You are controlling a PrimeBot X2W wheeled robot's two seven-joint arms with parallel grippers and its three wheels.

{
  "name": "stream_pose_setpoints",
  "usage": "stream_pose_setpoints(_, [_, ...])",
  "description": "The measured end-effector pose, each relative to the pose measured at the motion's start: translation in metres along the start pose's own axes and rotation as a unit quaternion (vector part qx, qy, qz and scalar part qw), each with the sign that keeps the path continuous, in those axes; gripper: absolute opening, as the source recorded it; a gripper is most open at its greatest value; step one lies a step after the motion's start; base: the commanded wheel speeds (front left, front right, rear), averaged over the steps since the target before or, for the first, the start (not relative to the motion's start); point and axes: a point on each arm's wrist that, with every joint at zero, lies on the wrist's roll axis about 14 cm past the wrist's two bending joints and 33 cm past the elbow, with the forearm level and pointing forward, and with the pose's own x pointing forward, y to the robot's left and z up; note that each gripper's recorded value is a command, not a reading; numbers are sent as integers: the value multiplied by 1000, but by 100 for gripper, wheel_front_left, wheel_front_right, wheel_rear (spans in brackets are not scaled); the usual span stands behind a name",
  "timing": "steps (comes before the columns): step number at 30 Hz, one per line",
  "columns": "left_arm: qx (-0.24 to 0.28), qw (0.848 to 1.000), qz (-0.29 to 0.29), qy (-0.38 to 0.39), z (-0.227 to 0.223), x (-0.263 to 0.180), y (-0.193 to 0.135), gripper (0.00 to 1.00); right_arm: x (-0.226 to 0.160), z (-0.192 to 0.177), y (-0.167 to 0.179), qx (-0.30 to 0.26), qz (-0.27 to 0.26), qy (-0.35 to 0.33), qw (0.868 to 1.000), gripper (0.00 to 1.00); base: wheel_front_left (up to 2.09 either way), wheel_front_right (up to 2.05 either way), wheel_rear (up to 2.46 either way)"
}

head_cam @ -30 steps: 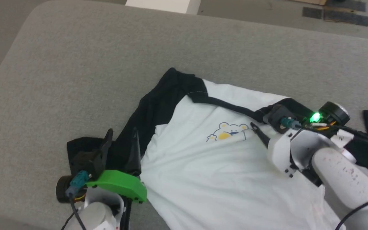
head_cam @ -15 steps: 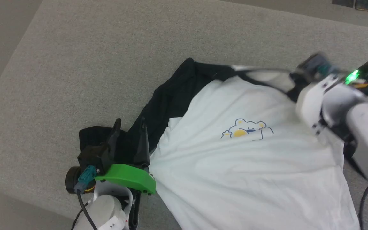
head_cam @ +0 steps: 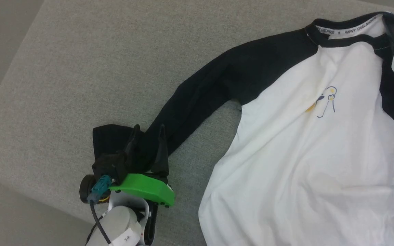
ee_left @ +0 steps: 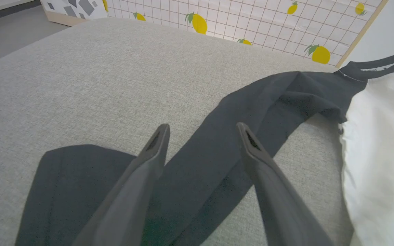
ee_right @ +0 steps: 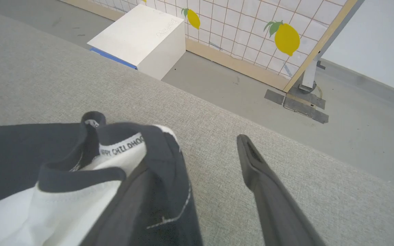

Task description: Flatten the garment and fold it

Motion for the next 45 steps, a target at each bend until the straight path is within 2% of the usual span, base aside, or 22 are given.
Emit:
stream_pose_setpoints(8, [9,1000,-4,-4,1,1,3,100,-19,2,-34,73,-49,-48,995,100,0,0,0])
stream_pose_setpoints(12, [15,1000,-19,-5,2,0,-1,100,-41,-31,-24,119,-42,-23,992,100,0,0,0])
stream_pose_setpoints(15, [20,999,-35,-5,4,0,-7,100,-66,-64,-18,133,-39,19,990,100,0,0,0])
stream_pose_setpoints(17, [20,999,-49,-8,8,1,-14,100,-86,-73,-20,134,-44,22,990,100,0,0,0])
stream_pose_setpoints(24, [28,995,-94,-23,20,1,-41,100,-158,-47,-21,117,-66,-107,985,100,0,0,0])
stream_pose_setpoints(34, [64,986,-153,-6,21,9,-73,100,-238,-72,-16,139,-139,-187,963,100,0,0,0])
stream_pose_setpoints(38, [84,976,-202,-5,36,27,-95,100,-252,-79,-14,143,-148,-191,960,100,0,0,0])
stream_pose_setpoints(41, [121,959,-256,2,53,51,-116,100,-255,-78,-12,144,-147,-195,959,100,0,0,0])
stream_pose_setpoints(45, [169,938,-301,39,63,84,-136,100,-252,-78,-15,149,-150,-200,957,100,0,0,0])
